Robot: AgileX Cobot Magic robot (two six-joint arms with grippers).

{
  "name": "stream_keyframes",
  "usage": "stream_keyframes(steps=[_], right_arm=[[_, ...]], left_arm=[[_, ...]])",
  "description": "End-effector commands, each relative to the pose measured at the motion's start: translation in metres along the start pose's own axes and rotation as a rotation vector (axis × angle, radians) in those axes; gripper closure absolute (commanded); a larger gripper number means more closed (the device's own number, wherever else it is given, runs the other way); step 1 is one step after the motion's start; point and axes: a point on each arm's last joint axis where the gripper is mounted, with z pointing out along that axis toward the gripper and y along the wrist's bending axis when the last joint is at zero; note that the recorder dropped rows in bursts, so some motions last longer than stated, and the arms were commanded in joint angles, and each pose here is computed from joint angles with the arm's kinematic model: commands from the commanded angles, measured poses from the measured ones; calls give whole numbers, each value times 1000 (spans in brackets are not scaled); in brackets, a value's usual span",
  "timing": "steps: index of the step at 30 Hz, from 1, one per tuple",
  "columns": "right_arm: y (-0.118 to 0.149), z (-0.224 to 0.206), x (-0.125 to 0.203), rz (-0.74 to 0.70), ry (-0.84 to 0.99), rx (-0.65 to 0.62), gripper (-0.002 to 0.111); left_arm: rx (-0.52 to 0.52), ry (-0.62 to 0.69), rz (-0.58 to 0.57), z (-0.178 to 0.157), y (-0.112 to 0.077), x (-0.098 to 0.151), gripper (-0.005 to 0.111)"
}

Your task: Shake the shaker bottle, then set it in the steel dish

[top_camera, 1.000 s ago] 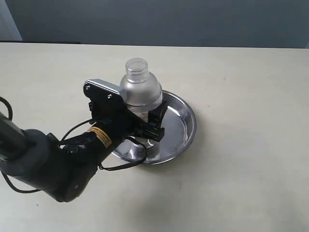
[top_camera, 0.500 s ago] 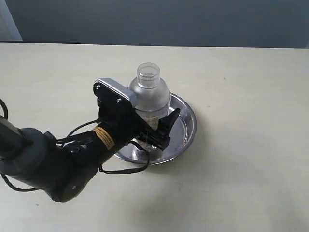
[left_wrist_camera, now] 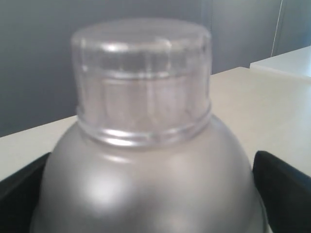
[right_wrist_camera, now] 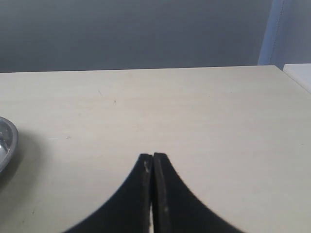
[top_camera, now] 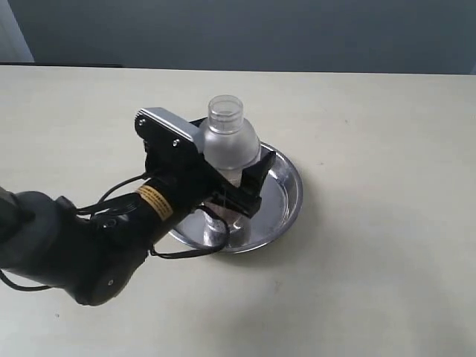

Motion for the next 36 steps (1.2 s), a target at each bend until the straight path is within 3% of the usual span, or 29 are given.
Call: stream_keyframes(steps=[1, 16, 26, 28, 31, 34, 36], right_arm=[[0, 0, -1, 0, -16, 4, 109], [0, 0, -1, 0, -16, 4, 109], [0, 0, -1, 0, -16, 4, 109], [0, 0, -1, 0, -16, 4, 109], [0, 0, -1, 0, -16, 4, 109], [0, 0, -1, 0, -16, 4, 109], [0, 0, -1, 0, -16, 4, 109]], left_arm=[[-20, -36, -9, -3, 2, -9, 8], [-31, -123, 27, -8, 3, -37, 8], [-114, -211, 12, -16, 11, -67, 14], [-126, -251, -4, -21, 13, -80, 24], [-156, -319, -40, -30, 17, -101, 52], [-181, -293, -9, -40, 20, -117, 108], [-182, -259, 62, -47, 20, -126, 105]])
